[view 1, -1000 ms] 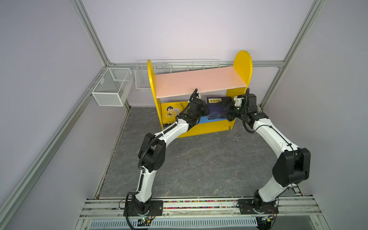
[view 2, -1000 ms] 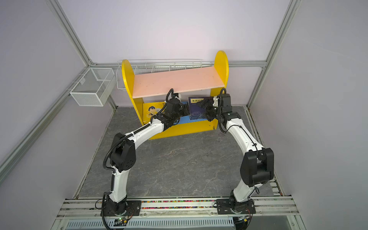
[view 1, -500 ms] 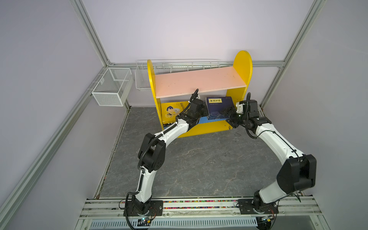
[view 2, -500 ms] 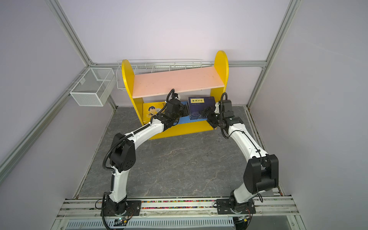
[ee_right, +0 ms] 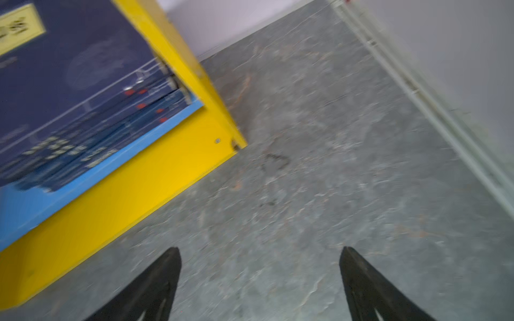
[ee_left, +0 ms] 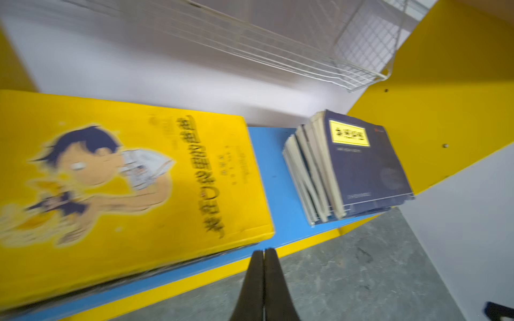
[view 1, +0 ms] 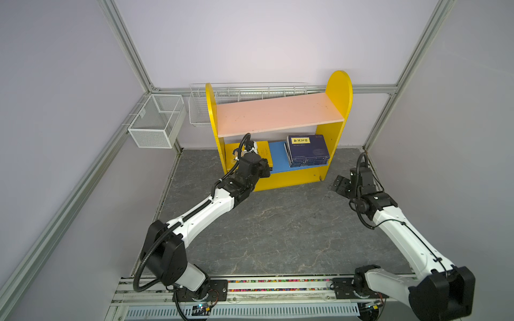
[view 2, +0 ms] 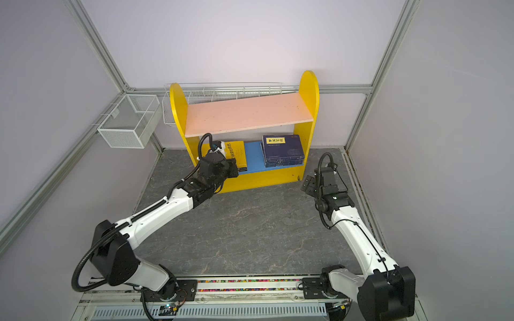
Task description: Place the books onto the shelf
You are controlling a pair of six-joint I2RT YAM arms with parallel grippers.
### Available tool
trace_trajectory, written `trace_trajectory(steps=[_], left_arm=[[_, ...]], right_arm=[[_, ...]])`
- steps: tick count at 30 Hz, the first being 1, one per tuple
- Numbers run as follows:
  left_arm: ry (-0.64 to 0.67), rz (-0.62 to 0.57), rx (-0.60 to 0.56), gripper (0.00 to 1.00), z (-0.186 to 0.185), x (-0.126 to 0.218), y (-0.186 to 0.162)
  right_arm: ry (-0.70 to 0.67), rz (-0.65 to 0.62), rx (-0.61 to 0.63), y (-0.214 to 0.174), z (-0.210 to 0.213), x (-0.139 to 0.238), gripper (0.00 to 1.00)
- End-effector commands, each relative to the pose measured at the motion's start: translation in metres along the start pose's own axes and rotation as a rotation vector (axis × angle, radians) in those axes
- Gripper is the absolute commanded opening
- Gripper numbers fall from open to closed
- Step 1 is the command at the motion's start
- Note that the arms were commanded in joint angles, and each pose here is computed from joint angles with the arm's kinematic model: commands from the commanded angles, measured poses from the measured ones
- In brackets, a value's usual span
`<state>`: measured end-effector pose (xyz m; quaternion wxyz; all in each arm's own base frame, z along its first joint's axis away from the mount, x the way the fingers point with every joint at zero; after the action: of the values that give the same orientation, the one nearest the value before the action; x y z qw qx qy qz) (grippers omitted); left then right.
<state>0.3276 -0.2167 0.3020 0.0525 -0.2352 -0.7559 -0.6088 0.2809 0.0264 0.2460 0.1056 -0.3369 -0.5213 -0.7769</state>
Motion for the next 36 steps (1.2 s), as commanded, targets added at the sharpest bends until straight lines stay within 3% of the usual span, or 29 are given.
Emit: trace_trajectory(steps=[1, 3, 5, 8, 9, 10, 13, 17, 20, 22, 24, 29, 30, 32, 36], left_arm=[[0.327, 0.063, -0.021, 0.00, 0.072, 0.015, -0.021], [0.485, 0.051, -0.023, 0.00, 0.110, 0.033, -0.021], [0.620, 0.024, -0.065, 0.11, 0.141, 0.048, -0.022], [0.805, -0.021, -0.057, 0.55, 0.185, 0.062, -0.023], [0.853, -0.031, -0.041, 0.74, 0.198, 0.064, -0.025], [0.905, -0.042, -0.016, 0.99, 0.211, 0.066, -0.026], [1.081, -0.063, 0.005, 0.99, 0.238, 0.069, -0.033], [1.149, 0.020, -0.142, 0.99, 0.252, 0.051, -0.050], [1.168, 0.085, -0.180, 0.99, 0.259, 0.037, -0.065], [1.086, 0.084, -0.182, 0.99, 0.259, 0.025, -0.077], [0.977, 0.033, -0.167, 0.98, 0.255, 0.017, -0.084], [0.844, -0.109, -0.139, 0.98, 0.250, 0.011, -0.089], [0.813, -0.123, -0.134, 0.99, 0.251, 0.008, -0.091], [0.768, -0.144, -0.151, 0.99, 0.254, 0.004, -0.098], [0.677, -0.158, -0.154, 0.99, 0.249, 0.008, -0.103]], right_arm=[[-0.273, -0.182, 0.084, 0.003, -0.036, -0.005, 0.96], [-0.311, -0.212, 0.131, -0.004, -0.042, -0.015, 0.98], [-0.339, -0.222, 0.186, -0.015, -0.045, -0.032, 0.99], [-0.393, -0.181, 0.213, -0.026, -0.046, -0.057, 0.97], [-0.404, -0.182, 0.210, -0.030, -0.046, -0.066, 0.96], [-0.396, -0.195, 0.213, -0.033, -0.045, -0.074, 0.95], [-0.359, -0.257, 0.229, -0.043, -0.044, -0.091, 0.95], [-0.282, -0.318, 0.293, -0.040, -0.036, -0.095, 0.94], [-0.129, -0.377, 0.362, -0.046, -0.030, -0.098, 0.89], [-0.074, -0.421, 0.375, -0.051, -0.033, -0.103, 0.89], [-0.035, -0.347, 0.354, -0.049, -0.035, -0.105, 0.89], [0.186, -0.312, 0.372, -0.059, -0.038, -0.115, 0.89], [0.206, -0.349, 0.376, -0.061, -0.039, -0.114, 0.88], [0.202, -0.289, 0.375, -0.060, -0.039, -0.114, 0.88], [0.207, -0.295, 0.375, -0.060, -0.039, -0.114, 0.88]])
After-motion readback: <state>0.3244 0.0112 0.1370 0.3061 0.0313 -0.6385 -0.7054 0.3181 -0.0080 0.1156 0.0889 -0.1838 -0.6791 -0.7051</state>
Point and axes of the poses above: each gripper's point midway between its finger pads, its own x axis back along the fingers, its own z axis along the line the jaws close on, y = z × x, the point moved 8 cm from there along x, back along the fingers, and after that the axes turned 4 degrees about -x, right-handed, at the moved point
